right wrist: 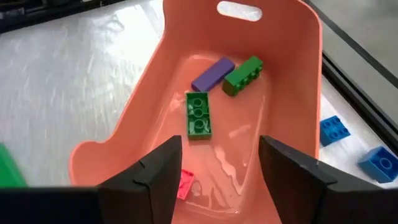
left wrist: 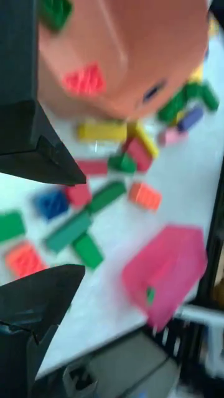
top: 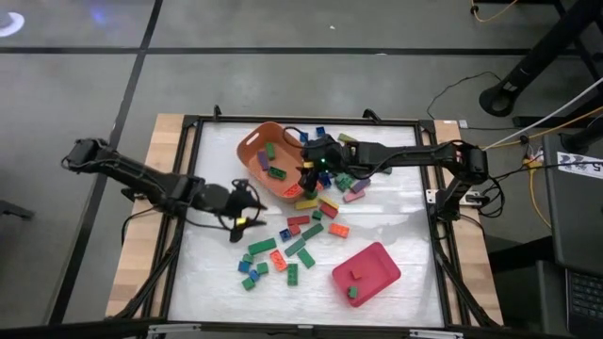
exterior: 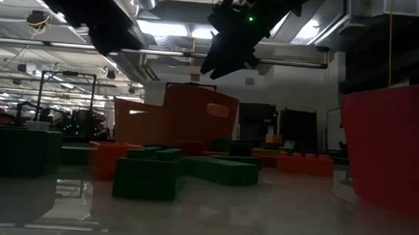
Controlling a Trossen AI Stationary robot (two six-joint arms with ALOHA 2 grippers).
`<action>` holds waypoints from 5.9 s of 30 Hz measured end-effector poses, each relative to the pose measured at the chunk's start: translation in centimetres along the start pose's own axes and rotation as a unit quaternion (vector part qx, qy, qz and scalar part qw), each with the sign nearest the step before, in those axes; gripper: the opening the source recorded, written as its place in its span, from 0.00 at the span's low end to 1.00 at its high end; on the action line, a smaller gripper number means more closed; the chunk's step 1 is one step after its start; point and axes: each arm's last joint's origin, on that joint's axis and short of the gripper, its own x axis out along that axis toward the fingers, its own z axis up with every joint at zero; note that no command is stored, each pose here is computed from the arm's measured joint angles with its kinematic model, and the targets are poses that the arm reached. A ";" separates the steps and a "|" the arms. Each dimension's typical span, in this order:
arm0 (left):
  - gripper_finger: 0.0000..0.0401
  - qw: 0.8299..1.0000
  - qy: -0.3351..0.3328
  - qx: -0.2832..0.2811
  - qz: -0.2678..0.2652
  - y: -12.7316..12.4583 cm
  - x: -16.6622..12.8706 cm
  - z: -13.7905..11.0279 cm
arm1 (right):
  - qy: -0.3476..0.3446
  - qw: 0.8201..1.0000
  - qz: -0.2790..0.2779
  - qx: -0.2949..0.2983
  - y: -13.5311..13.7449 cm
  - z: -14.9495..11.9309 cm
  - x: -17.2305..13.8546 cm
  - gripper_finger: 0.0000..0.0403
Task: Sort blocks by size
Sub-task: Put the large green block into the orange bin, then put the large orange game piece into the orange bin
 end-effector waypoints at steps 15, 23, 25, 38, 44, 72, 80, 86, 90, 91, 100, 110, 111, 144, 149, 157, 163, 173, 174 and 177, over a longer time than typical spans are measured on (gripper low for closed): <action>0.52 0.993 0.115 0.010 -0.020 -4.5 3.0 -4.9 | -0.002 1.000 0.000 -0.025 0.0 0.0 -0.1 0.52; 0.52 0.986 0.160 0.033 0.023 -4.3 5.3 -7.2 | -0.002 0.999 0.000 -0.037 0.0 0.1 -0.1 0.52; 0.52 0.985 0.166 0.032 0.026 -4.3 5.6 -7.5 | -0.002 0.999 0.000 -0.037 0.0 0.1 -0.1 0.52; 0.52 0.984 0.168 0.039 0.044 -4.2 6.2 -8.0 | -0.002 0.999 0.000 -0.037 0.0 0.1 -0.2 0.52; 0.52 0.984 0.168 0.039 0.044 -4.2 6.2 -8.1 | -0.002 0.999 0.000 -0.037 0.0 0.1 -0.2 0.52; 0.52 0.984 0.168 0.016 0.057 -3.3 6.6 -7.7 | -0.002 0.999 0.001 -0.037 0.0 0.1 -0.2 0.52; 0.52 0.986 0.158 0.011 0.048 -3.6 6.6 -7.5 | -0.002 0.999 0.001 -0.037 0.0 0.1 -0.2 0.52; 0.52 0.986 0.157 -0.001 0.050 -3.6 6.6 -7.5 | -0.002 0.999 0.001 -0.037 0.0 0.1 -0.2 0.52; 0.52 0.986 0.157 -0.001 0.050 -3.6 6.6 -7.5 | -0.002 0.999 0.001 -0.037 0.0 0.1 -0.2 0.52; 0.52 0.986 0.158 -0.004 0.048 -3.6 6.6 -7.5 | -0.002 0.999 0.001 -0.037 0.0 0.1 -0.2 0.52; 0.52 0.985 0.169 -0.004 0.039 -3.5 6.8 -7.7 | -0.002 0.999 0.001 -0.037 0.0 0.1 -0.2 0.52; 0.52 0.981 0.186 0.009 0.050 -3.3 8.7 -9.4 | -0.002 0.999 0.001 -0.037 0.0 0.1 -0.2 0.52; 0.52 0.981 0.187 0.010 0.052 -3.3 8.8 -9.5 | -0.002 0.999 0.001 -0.037 0.0 0.1 -0.2 0.52; 0.31 0.997 0.015 0.027 0.070 2.1 3.2 -0.4 | 0.030 0.977 0.204 -0.059 2.1 0.2 -6.4 0.52; 0.31 0.984 -0.031 0.059 0.163 4.7 1.8 1.2 | 0.044 0.972 0.216 -0.077 3.7 -0.5 -6.9 0.52; 0.32 0.965 -0.003 0.061 0.255 9.2 2.1 1.3 | 0.052 0.963 0.242 -0.103 6.1 -1.4 -7.8 0.52; 0.40 0.956 0.008 0.053 0.288 11.2 2.8 1.1 | 0.088 0.958 0.247 -0.116 7.1 -2.4 -8.3 0.52; 0.55 0.952 0.007 0.044 0.302 12.2 3.3 1.0 | 0.185 0.967 0.159 -0.075 7.6 -5.6 -8.5 0.52; 0.55 0.952 0.008 0.044 0.302 12.2 3.3 1.0 | 0.193 0.967 0.155 -0.067 7.7 -6.0 -8.4 0.52; 0.54 0.953 0.007 0.044 0.301 12.1 3.3 1.0 | 0.211 0.964 0.152 -0.056 8.3 -7.5 -8.2 0.52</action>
